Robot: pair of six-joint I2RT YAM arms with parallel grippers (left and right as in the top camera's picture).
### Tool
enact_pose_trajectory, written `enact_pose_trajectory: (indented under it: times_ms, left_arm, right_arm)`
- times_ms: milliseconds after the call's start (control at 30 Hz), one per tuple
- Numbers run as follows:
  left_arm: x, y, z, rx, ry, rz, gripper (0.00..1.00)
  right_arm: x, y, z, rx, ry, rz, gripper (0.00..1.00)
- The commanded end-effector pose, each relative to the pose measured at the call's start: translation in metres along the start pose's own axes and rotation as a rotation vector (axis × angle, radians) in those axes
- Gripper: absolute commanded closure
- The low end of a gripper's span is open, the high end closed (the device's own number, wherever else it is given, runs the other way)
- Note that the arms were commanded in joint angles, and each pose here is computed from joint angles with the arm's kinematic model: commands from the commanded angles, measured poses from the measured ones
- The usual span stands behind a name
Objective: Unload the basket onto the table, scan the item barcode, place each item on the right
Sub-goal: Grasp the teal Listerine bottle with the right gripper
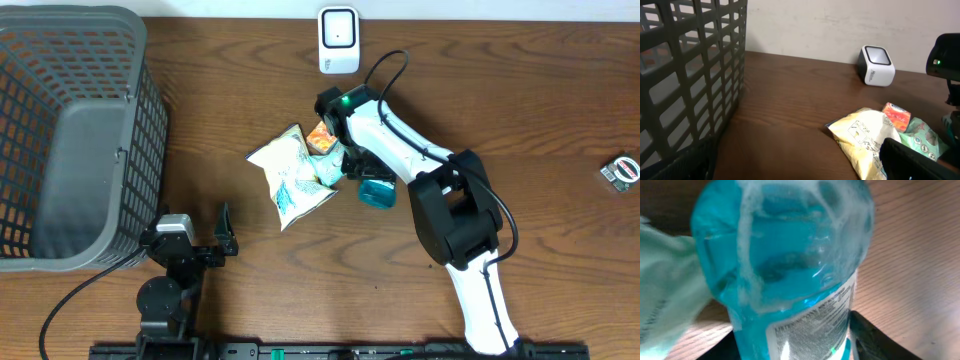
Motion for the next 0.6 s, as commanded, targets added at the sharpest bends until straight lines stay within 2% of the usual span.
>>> enact_pose_trajectory:
  times_ms: [0, 167, 333, 400, 567]
  left_arm:
    - [-0.012, 0.004, -0.001, 0.014, 0.045, 0.005, 0.02]
    - [-0.012, 0.004, -0.001, 0.014, 0.045, 0.005, 0.02]
    - [-0.012, 0.004, -0.001, 0.014, 0.045, 0.005, 0.02]
    - [-0.012, 0.004, -0.001, 0.014, 0.045, 0.005, 0.02]
    - [-0.012, 0.004, -0.001, 0.014, 0.045, 0.005, 0.02]
  right_arm:
    - [-0.003, 0.004, -0.025, -0.037, 0.059, 0.003, 0.57]
    - [-0.005, 0.003, -0.025, -0.047, 0.067, 0.007, 0.74]
    - [-0.007, 0.0, -0.024, -0.057, 0.083, 0.009, 0.84]
    - [-0.007, -0.002, -0.023, -0.062, 0.092, 0.009, 0.84]
    - [-0.005, -0.006, -0.01, -0.067, 0.099, 0.01, 0.71]
Point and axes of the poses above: each gripper's point midway between its finger pads, its own z axis back along the fingers, its own y axis along the line the jaws close on, x = y × z, the point moved 8 cm from there along z, back along the fingers, and after that the axes turned 10 degrees about z, right-handed, at the moved point
